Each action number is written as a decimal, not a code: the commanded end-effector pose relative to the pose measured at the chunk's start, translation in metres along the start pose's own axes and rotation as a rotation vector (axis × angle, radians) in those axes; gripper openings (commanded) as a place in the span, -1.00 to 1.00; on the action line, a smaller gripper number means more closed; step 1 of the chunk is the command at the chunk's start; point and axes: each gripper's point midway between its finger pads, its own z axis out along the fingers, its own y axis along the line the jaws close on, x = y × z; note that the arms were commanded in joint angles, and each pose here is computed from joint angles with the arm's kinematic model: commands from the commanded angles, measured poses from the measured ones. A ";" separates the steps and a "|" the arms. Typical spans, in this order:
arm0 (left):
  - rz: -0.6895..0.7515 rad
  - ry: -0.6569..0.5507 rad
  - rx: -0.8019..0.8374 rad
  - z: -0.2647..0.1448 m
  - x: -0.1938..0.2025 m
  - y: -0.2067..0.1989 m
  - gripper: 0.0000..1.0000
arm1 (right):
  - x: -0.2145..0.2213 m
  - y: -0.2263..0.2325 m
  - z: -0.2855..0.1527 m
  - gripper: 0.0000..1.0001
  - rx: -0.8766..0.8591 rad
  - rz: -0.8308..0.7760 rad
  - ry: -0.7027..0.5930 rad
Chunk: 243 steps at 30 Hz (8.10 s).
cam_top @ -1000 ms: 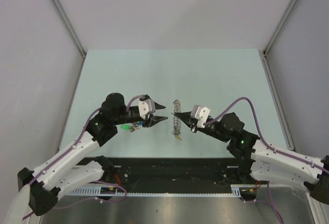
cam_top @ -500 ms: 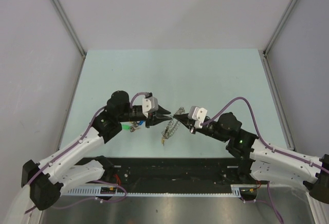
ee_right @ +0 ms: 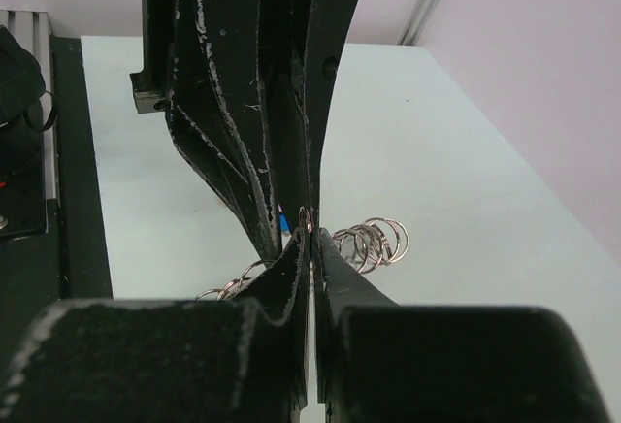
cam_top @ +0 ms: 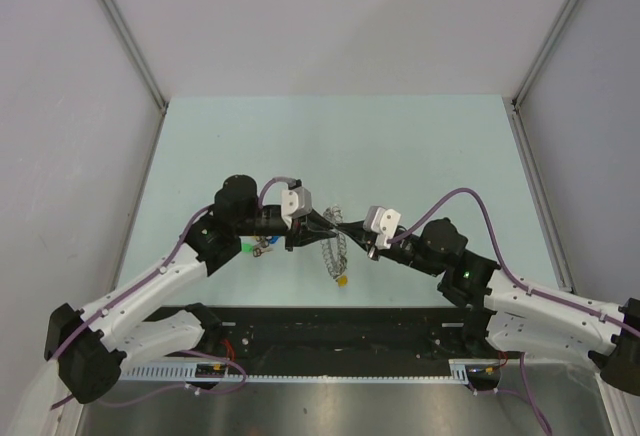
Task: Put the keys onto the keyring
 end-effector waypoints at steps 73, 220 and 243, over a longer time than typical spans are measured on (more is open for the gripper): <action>0.316 0.030 -0.039 -0.001 -0.005 0.021 -0.99 | -0.037 -0.053 -0.031 0.18 0.240 0.269 0.041; -0.138 0.184 -0.962 -0.174 0.029 0.156 -0.99 | 0.217 -0.027 -0.007 -1.00 0.107 0.307 0.991; -0.145 0.192 -0.991 -0.180 0.028 0.156 -1.00 | 0.254 -0.036 -0.012 -1.00 0.150 -0.054 1.262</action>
